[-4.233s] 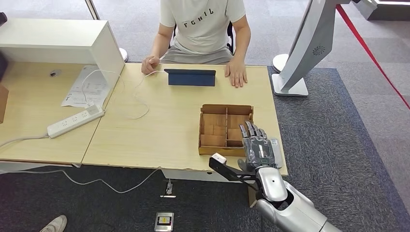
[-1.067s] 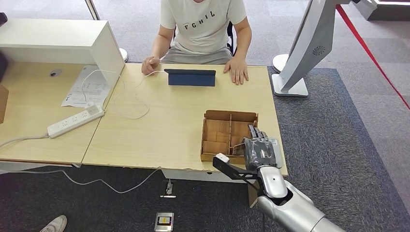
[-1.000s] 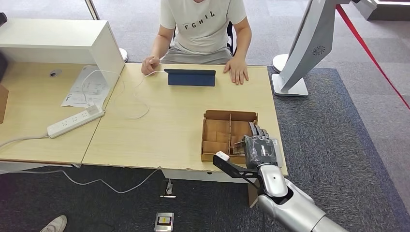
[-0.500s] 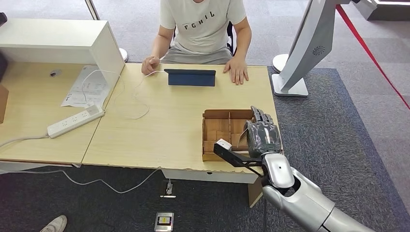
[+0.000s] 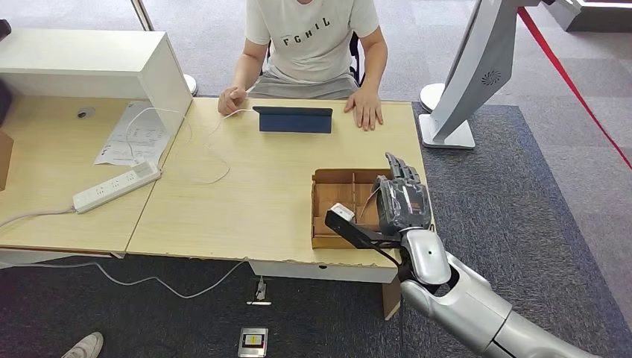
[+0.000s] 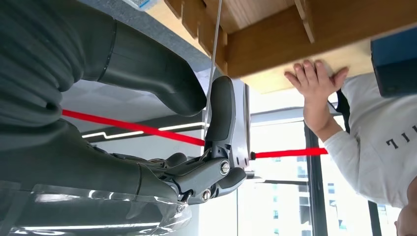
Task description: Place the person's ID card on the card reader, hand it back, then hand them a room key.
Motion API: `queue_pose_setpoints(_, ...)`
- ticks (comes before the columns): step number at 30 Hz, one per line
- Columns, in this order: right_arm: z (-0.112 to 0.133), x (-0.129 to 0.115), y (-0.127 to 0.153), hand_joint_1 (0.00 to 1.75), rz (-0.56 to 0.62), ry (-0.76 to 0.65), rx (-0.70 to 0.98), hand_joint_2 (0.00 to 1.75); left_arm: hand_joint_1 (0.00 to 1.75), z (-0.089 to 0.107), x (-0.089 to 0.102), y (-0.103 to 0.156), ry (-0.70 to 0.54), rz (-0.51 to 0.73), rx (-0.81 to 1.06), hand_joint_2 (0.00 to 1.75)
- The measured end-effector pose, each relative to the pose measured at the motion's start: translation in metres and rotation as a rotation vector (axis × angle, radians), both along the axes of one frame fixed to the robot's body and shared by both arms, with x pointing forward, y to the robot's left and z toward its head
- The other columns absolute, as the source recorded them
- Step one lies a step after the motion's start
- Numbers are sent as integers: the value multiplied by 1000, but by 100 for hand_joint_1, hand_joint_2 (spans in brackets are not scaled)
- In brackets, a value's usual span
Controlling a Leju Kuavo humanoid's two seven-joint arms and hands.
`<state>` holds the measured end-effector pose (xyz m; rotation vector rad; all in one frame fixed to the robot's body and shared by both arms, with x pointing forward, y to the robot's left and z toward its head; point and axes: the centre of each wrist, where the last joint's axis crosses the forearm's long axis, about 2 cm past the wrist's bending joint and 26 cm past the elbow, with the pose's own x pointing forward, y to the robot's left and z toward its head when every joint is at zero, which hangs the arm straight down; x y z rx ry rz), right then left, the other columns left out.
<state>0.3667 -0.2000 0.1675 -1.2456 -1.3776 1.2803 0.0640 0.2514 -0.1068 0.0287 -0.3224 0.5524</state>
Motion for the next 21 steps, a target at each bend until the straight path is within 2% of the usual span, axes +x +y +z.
queue_pose_setpoints(9, 39, 29, 11, 175, -58, -52, -44, 175, 0, 0, 2, -2, -11, -39, -19, 0)
queue_pose_setpoints(21, 56, 55, 7, 175, -132, -61, -134, 175, 0, 1, 4, -2, -7, -73, -28, 0)
